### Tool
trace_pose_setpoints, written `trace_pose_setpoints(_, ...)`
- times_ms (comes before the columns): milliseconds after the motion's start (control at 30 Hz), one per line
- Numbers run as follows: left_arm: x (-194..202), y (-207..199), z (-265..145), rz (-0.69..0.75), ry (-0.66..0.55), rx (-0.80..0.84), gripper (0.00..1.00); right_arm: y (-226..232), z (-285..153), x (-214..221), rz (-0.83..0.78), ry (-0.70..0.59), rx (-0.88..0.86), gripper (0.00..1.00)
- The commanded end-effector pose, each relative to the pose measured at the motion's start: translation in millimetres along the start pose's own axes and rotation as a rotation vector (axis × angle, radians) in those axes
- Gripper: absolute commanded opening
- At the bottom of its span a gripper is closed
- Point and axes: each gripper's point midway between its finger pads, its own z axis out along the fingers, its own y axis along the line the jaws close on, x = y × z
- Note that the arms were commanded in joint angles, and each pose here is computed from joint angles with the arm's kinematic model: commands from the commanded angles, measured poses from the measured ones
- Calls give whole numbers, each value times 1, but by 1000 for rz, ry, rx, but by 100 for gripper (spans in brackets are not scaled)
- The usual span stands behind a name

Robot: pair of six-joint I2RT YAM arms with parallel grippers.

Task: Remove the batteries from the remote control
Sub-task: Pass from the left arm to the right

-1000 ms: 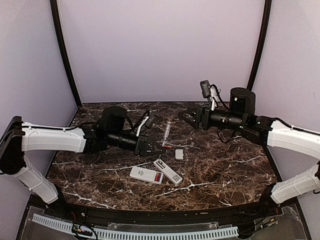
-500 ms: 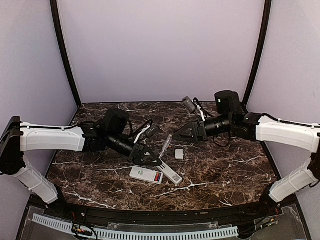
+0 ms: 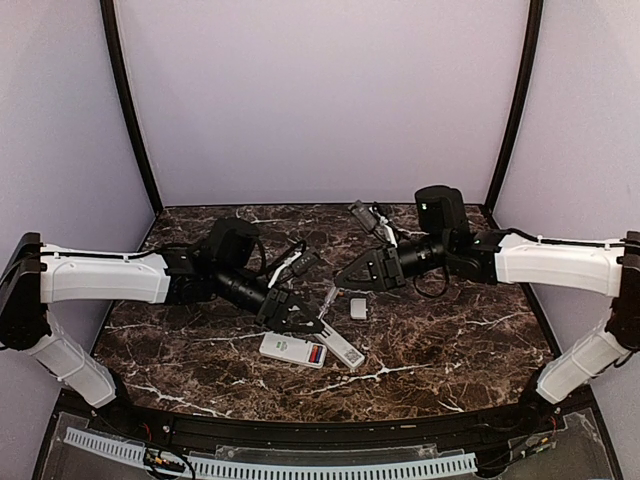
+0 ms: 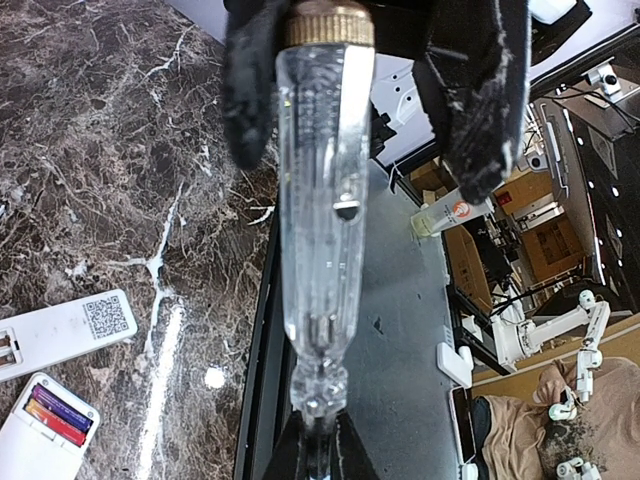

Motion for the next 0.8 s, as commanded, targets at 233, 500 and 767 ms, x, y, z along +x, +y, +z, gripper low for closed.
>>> trace_pose_setpoints(233, -10, -16, -2, 37, -25, 31, 0, 10, 4, -9, -45, -17, -46, 1)
trace_pose_setpoints(500, -9, 8, -10, -18, -74, -132, 59, -15, -14, -21, -54, -114, 165, 0)
trace_pose_setpoints(767, 3, 79, -25, -196, -108, -407, 69, -40, -59, -29, -34, -260, 397, 0)
